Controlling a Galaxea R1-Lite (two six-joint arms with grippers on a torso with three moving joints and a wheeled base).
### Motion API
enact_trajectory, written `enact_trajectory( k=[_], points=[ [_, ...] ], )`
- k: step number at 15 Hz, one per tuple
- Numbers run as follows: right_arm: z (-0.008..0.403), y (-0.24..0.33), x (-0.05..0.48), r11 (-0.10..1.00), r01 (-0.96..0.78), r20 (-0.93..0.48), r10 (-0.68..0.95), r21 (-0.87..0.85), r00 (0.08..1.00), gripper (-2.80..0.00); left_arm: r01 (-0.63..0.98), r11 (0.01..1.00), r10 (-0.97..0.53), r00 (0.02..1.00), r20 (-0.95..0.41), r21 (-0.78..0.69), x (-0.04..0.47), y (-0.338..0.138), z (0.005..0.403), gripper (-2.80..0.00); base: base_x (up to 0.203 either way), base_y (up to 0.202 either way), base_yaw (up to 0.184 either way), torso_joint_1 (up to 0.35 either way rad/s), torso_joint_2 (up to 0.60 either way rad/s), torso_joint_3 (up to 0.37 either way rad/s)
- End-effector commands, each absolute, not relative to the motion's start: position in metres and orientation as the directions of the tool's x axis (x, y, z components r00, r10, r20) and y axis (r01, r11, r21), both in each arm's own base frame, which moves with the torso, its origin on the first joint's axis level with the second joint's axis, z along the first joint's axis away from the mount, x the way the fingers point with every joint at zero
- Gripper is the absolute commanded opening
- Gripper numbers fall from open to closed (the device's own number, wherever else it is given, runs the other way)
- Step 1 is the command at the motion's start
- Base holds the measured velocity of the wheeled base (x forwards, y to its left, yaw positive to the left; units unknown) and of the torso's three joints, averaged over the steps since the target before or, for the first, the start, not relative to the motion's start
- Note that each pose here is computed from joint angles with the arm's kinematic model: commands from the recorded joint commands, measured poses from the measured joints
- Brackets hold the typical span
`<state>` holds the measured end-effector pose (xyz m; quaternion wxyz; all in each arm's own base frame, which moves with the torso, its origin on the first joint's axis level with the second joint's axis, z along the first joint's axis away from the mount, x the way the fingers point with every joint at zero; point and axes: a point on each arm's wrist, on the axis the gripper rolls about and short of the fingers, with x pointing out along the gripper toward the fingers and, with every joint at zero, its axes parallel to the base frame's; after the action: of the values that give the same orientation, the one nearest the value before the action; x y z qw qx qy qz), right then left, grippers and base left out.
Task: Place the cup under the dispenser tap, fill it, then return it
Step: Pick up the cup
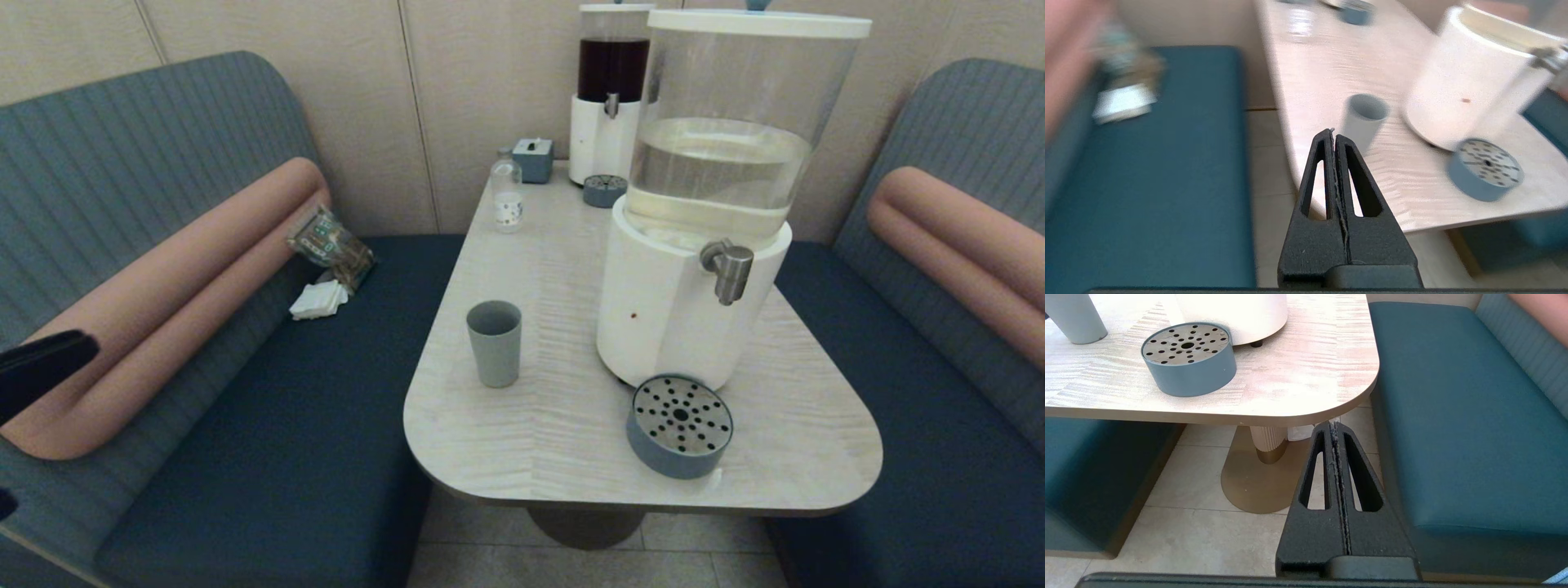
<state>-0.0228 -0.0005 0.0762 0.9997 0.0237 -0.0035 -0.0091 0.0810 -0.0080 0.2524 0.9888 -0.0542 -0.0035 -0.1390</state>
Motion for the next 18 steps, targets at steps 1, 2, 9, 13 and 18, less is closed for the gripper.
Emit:
enact_trajectory(
  k=[1, 2, 9, 13, 18],
  points=[
    [0.076, -0.001, -0.023, 0.999, 0.018, 0.005, -0.018, 0.048, 1.0, -2.8, 0.401, 0.91, -0.406, 0.914, -0.028, -0.103, 0.154, -0.013, 0.241, -2.8, 0.0, 0.0, 0.0, 0.0, 0.0, 0.0],
    [0.076, -0.001, -0.023, 0.999, 0.018, 0.005, -0.018, 0.048, 1.0, -2.8, 0.457, 0.887, -0.457, 0.889, 0.02, -0.063, 0.171, -0.015, 0.238, -2.8, 0.0, 0.0, 0.0, 0.0, 0.0, 0.0],
    [0.076, -0.001, -0.023, 0.999, 0.018, 0.005, -0.018, 0.048, 1.0, -2.8, 0.604, 0.79, -0.613, 0.774, 0.158, 0.109, 0.239, -0.02, 0.171, 0.0, 0.0, 0.0, 0.0, 0.0, 0.0, 0.0],
    [0.076, -0.001, -0.023, 0.999, 0.018, 0.004, -0.018, 0.048, 1.0, -2.8, 0.672, 0.73, -0.682, 0.726, 0.088, 0.121, 0.248, -0.022, 0.146, 0.0, 0.0, 0.0, 0.0, 0.0, 0.0, 0.0],
    [0.076, -0.001, -0.023, 0.999, 0.018, 0.005, -0.018, 0.048, 1.0, -2.8, 0.797, 0.6, -0.798, 0.602, -0.018, 0.061, 0.269, -0.027, 0.107, 0.0, 0.0, 0.0, 0.0, 0.0, 0.0, 0.0]
  ],
)
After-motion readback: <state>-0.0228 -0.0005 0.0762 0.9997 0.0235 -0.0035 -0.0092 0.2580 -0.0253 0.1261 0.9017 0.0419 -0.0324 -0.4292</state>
